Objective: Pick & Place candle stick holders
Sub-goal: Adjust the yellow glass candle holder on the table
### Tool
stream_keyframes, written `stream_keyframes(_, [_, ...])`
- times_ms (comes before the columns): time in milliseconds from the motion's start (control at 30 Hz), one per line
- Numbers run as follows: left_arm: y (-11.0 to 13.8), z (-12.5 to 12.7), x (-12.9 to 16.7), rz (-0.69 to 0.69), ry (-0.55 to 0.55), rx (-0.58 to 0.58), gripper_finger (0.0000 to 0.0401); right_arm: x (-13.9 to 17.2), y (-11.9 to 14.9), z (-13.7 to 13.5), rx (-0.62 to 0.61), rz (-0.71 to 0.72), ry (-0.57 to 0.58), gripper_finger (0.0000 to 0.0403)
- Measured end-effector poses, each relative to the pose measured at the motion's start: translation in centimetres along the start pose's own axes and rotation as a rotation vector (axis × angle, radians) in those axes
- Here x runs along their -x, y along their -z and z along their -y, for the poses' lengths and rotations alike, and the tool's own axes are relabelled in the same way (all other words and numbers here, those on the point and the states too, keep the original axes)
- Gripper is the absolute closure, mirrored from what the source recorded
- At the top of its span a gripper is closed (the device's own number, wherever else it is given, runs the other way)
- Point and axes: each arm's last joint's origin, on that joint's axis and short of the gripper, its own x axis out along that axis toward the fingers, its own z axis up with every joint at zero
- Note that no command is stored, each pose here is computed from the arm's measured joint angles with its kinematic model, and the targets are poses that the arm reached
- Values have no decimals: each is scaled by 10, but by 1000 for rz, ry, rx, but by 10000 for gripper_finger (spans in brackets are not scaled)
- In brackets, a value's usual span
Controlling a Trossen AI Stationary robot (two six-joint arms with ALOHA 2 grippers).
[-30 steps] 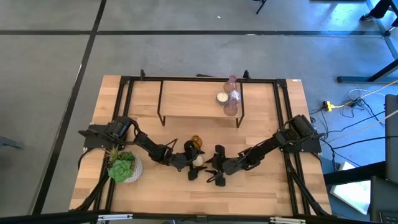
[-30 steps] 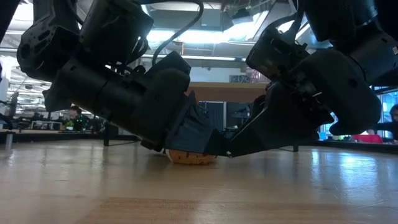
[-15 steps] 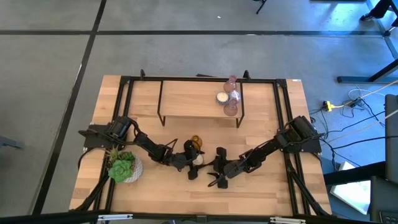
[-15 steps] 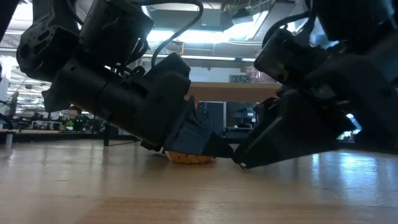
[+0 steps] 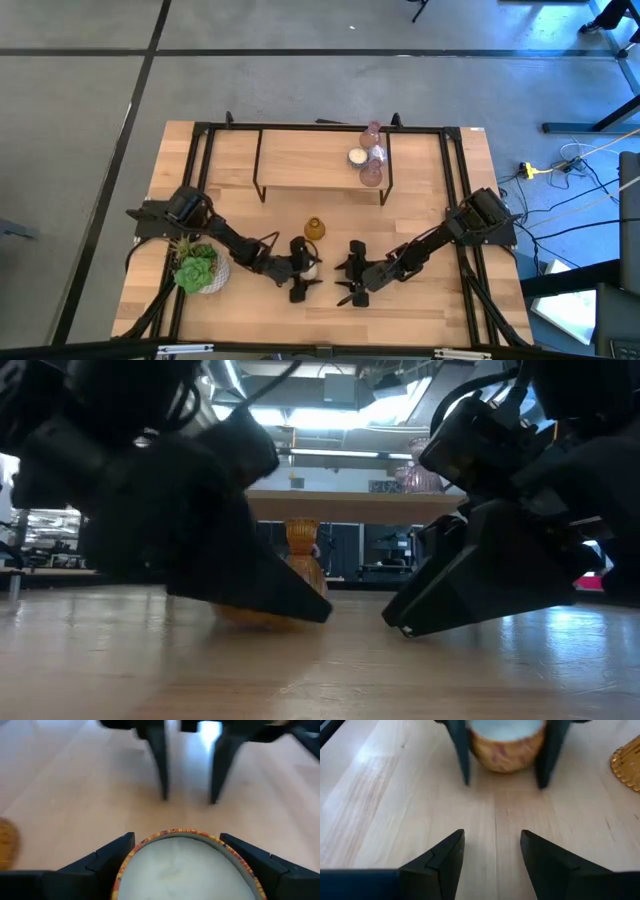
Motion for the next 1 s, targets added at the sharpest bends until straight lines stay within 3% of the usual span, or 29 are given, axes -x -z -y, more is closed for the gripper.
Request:
stream_keyframes(267, [-28,9,9,68,28,-51,122,0,0,0,-6,-2,1,206])
stream_keyframes(533, [-88,-12,35,50,-68,-175,124,1,1,-2,-19,-4,-2,206])
stream_keyframes(733, [-136,-63,64,67,-200,-243,124,3,3,-6,-10,-2,-5,206])
stream_keyframes(833, [-155,-95,73,96,-215,-248,124,4,3,-8,-7,2,0,206])
stream_keyframes(1000, [-168,-153,77,98,-218,-226,124,4,4,-8,-4,-1,9,206])
